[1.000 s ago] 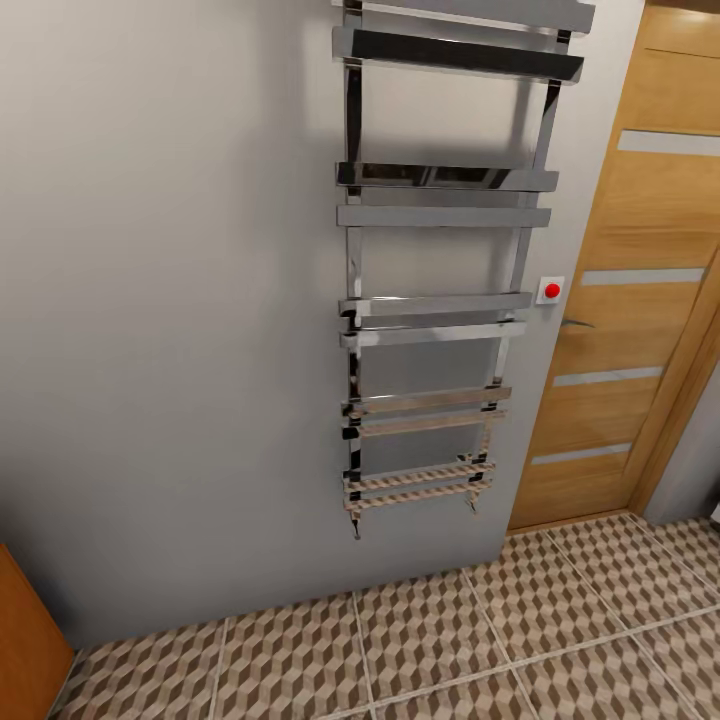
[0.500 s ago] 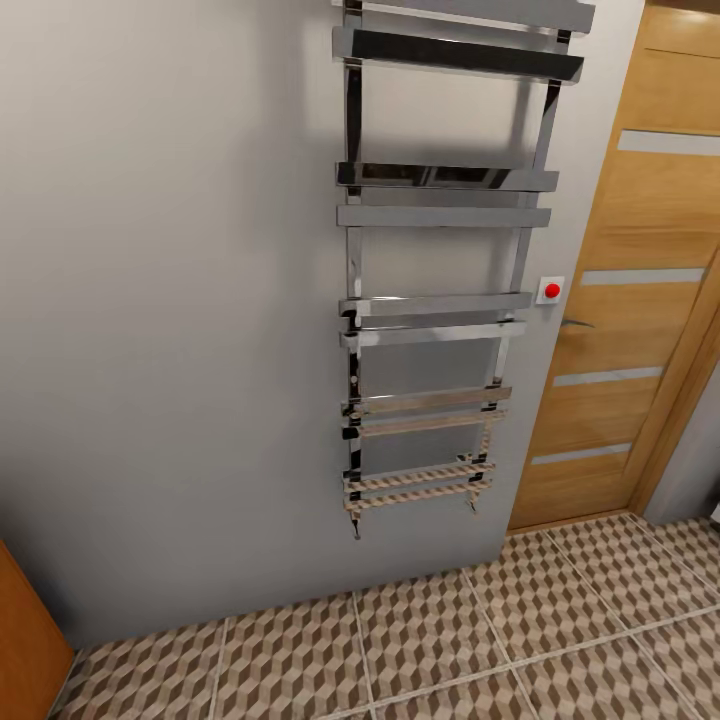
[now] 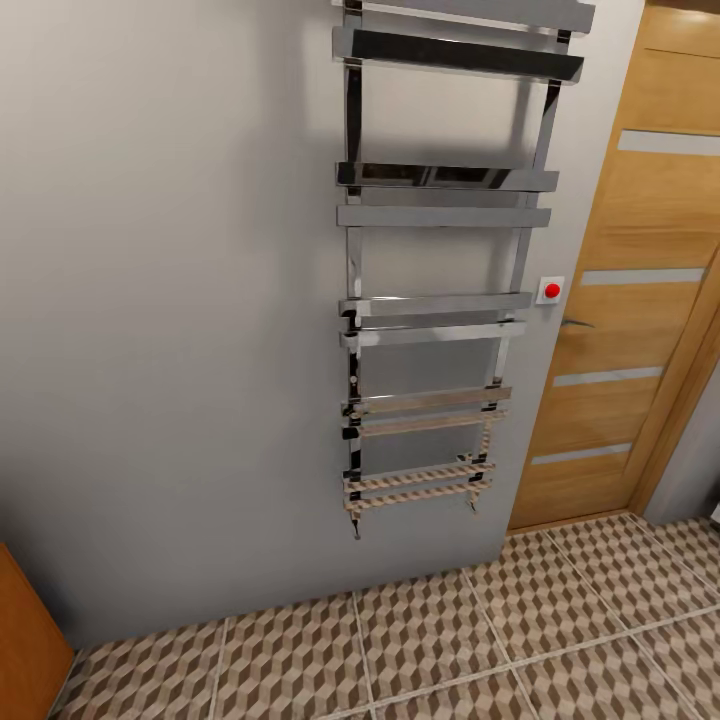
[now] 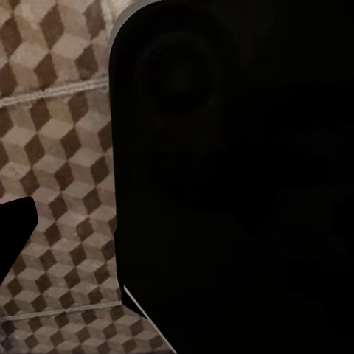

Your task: Take the four mousetraps from the cabinet in the bathroom and place them on the bathroom floor. Make sure all four end up on the same floor surface, and ensure that at least two of them are either under or directly next to the same bathroom sink.

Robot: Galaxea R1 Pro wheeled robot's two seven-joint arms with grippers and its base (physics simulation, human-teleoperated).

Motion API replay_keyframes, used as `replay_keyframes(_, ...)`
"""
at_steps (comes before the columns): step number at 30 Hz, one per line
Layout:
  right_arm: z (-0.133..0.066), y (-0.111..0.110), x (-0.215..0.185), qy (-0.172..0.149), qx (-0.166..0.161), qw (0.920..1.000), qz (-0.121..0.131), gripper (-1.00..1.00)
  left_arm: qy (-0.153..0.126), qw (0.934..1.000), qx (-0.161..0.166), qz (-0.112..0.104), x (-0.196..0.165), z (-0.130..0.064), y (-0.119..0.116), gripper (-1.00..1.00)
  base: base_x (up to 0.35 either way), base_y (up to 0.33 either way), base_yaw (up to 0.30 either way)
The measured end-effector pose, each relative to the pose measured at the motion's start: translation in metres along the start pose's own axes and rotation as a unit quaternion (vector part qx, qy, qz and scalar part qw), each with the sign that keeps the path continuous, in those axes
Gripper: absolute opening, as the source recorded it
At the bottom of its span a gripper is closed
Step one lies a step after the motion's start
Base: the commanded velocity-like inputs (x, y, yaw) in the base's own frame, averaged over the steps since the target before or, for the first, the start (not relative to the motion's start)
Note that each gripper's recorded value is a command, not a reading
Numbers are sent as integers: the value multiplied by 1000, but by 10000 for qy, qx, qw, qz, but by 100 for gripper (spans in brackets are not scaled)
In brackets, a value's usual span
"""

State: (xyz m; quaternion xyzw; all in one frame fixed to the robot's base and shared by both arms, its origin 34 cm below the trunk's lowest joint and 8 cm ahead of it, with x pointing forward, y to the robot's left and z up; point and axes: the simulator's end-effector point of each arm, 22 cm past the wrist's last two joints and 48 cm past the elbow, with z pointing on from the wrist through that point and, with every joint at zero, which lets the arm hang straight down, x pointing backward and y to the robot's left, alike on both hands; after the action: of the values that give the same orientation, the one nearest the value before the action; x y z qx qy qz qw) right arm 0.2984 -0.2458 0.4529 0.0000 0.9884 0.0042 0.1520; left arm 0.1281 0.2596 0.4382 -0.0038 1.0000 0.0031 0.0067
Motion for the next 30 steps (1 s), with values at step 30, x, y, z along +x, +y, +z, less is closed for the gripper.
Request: replay_keyframes(30, 0, 5, 1, 6, -29, 10000, 30, 100, 7, 10000, -11, 2, 1, 0, 2, 100, 0, 0, 0)
